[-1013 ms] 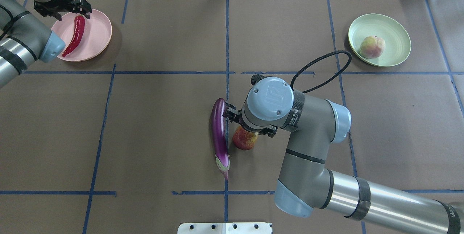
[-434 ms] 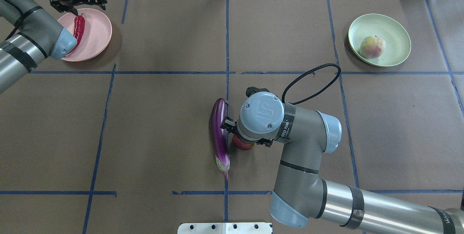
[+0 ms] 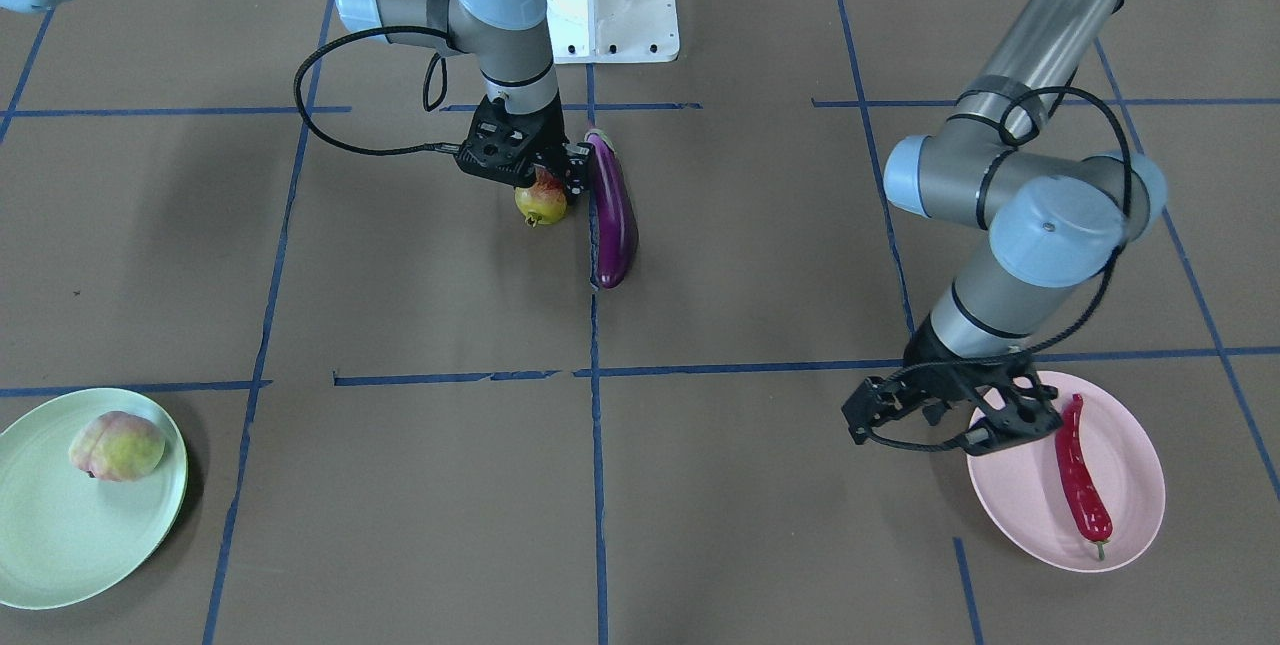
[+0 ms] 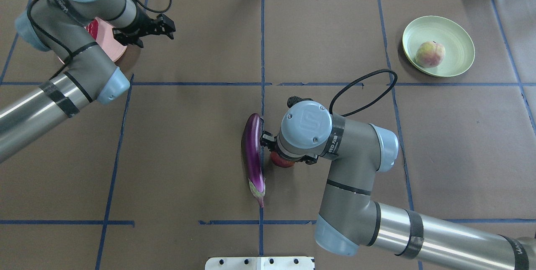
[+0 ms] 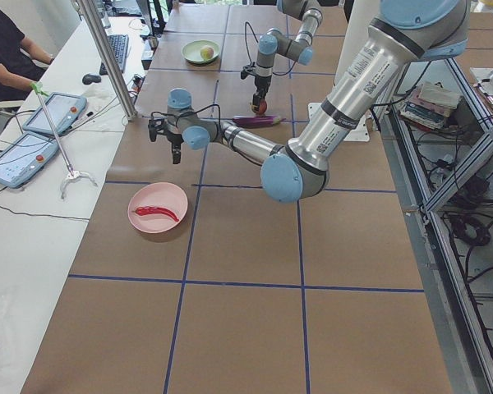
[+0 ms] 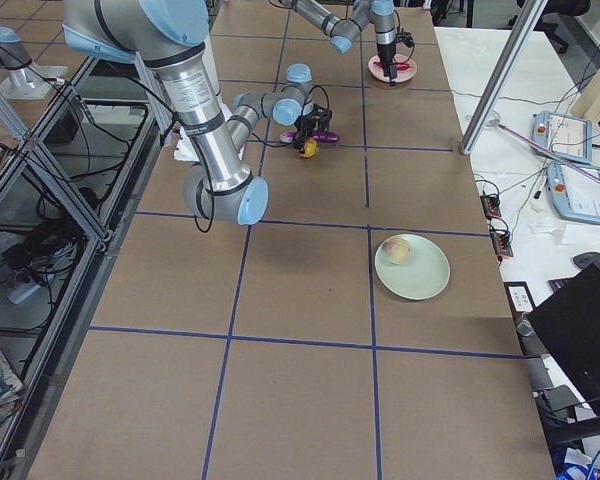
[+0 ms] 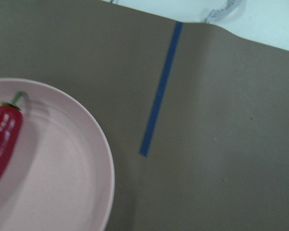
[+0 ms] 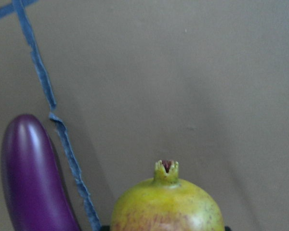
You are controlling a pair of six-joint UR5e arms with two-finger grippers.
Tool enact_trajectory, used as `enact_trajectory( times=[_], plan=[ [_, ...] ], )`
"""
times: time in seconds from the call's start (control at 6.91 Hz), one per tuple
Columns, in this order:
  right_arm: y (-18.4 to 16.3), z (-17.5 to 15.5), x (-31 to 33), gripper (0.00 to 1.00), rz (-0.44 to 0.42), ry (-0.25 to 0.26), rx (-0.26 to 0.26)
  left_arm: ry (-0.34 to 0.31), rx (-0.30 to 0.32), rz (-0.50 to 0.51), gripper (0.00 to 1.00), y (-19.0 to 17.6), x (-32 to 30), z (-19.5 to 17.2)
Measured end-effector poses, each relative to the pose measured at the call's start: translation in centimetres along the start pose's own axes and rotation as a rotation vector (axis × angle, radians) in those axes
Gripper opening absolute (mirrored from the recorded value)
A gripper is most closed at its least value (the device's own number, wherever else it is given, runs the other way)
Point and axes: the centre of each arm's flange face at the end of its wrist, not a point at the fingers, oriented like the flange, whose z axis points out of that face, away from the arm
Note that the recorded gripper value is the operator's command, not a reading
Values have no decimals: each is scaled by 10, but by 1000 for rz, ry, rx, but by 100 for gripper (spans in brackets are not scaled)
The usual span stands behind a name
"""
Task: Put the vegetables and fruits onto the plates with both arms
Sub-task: 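Place chili on pink plate with left gripper while right grasps pomegranate, then carry pomegranate to green plate with right while left grasps purple eggplant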
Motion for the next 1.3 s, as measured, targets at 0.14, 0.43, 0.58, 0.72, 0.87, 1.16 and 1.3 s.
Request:
enact_trajectory(
  times=[0.14,0.43,0.58,0.72,0.87,1.16,1.3],
  plan=[
    [-36,-26,9,0,32,-25,-5,43,-47,17,100,51,37,6],
    [-136,-86,47,0,56,-69,17,105,-139,5,100,141,93,13],
    [-185,-107,69,0,41,-65,57,120,-167,8,100,169,109,10],
    [-235,-117,92,0,28,-37,102,120,-191,17,99,190,125,5],
    [-288,-118,117,0,13,10,141,107,-212,32,99,213,144,3],
    [-377,-109,169,0,-29,120,172,76,-212,73,92,262,163,15],
    [-412,-102,190,0,-39,166,172,67,-213,84,67,276,165,19]
  ],
)
